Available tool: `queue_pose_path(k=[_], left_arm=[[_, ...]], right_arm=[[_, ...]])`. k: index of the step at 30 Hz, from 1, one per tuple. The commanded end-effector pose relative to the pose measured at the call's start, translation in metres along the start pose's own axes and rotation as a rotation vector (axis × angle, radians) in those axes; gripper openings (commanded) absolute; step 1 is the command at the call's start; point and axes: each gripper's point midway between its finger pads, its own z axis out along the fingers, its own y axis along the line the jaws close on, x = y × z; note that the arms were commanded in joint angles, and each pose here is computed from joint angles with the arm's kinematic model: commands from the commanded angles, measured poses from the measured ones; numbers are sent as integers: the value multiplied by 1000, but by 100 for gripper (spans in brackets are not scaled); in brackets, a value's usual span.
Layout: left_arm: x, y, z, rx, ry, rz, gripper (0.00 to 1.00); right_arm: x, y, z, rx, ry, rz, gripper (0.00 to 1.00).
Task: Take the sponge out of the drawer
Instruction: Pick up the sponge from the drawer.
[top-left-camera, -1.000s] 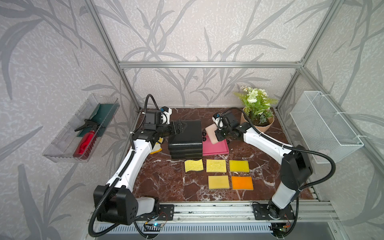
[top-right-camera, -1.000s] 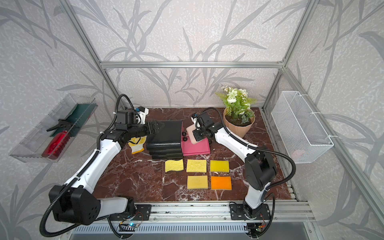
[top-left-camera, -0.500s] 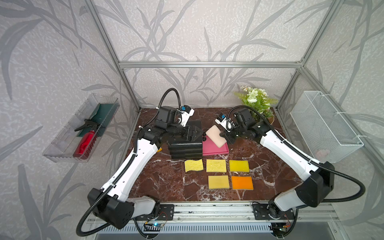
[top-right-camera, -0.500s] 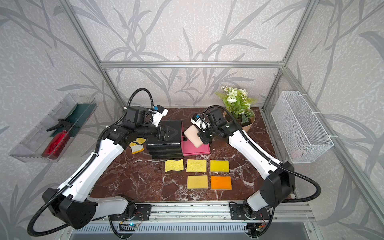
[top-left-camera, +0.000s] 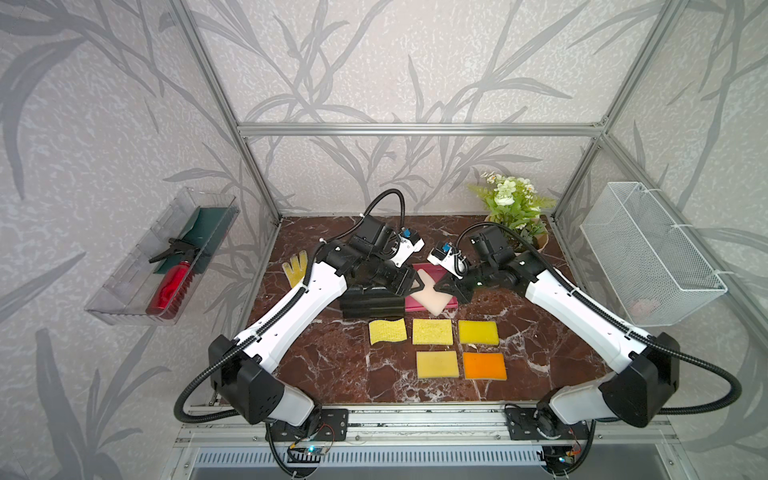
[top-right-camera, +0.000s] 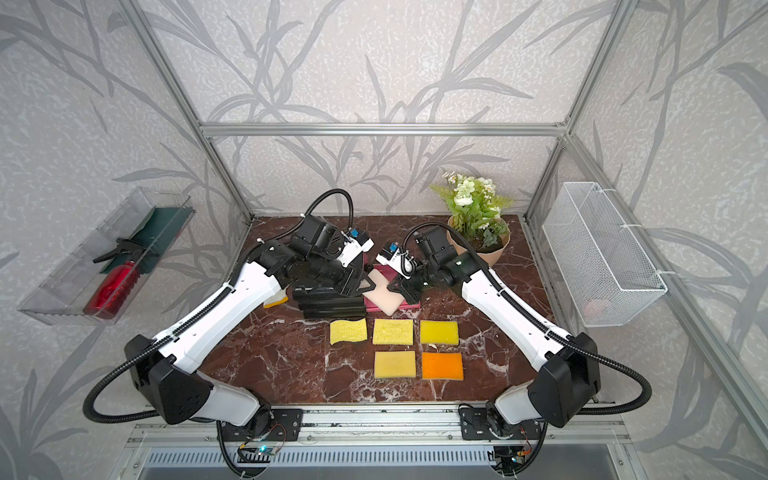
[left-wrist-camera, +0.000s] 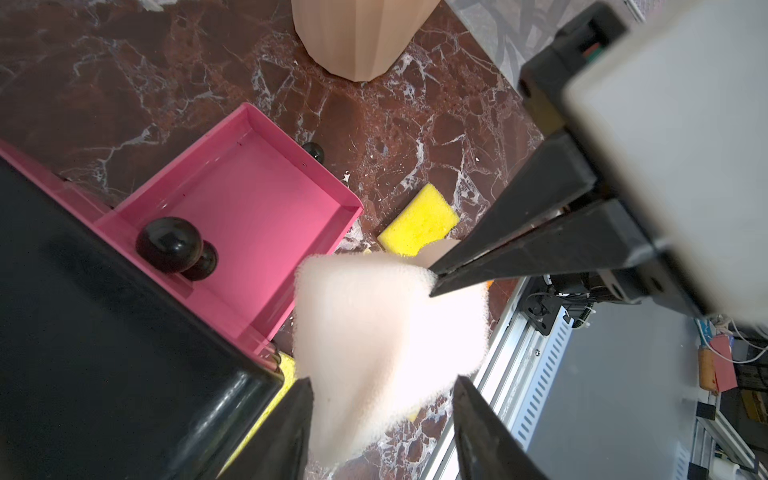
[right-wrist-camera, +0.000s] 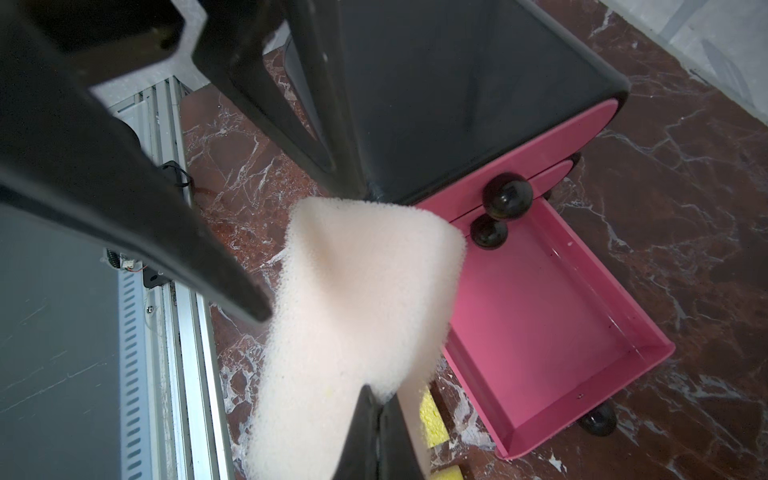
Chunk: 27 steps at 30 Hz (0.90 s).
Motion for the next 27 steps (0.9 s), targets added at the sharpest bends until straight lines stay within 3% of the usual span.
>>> queue_pose_path(k=[1, 9, 14, 21, 23, 27], left_arm=[[2, -2, -2, -12, 19, 36, 53], [4, 7, 2, -73, 29, 42, 49], [5, 1, 4, -30, 33, 40, 47], [7, -3, 10, 12, 41, 29, 20], [6, -5, 10, 18, 35, 24, 3], [5, -7, 8, 24, 22, 7, 0]], right_arm=[[-8, 12, -10, -30, -41, -41, 0], [-8, 14, -11, -33, -44, -42, 0], [-12, 15, -12, -40, -61, -47, 0], [-17, 18, -11, -56, -79, -49, 0], [-19, 19, -10, -57, -88, -49, 0], [-24, 17, -10, -39, -111, -46, 0]])
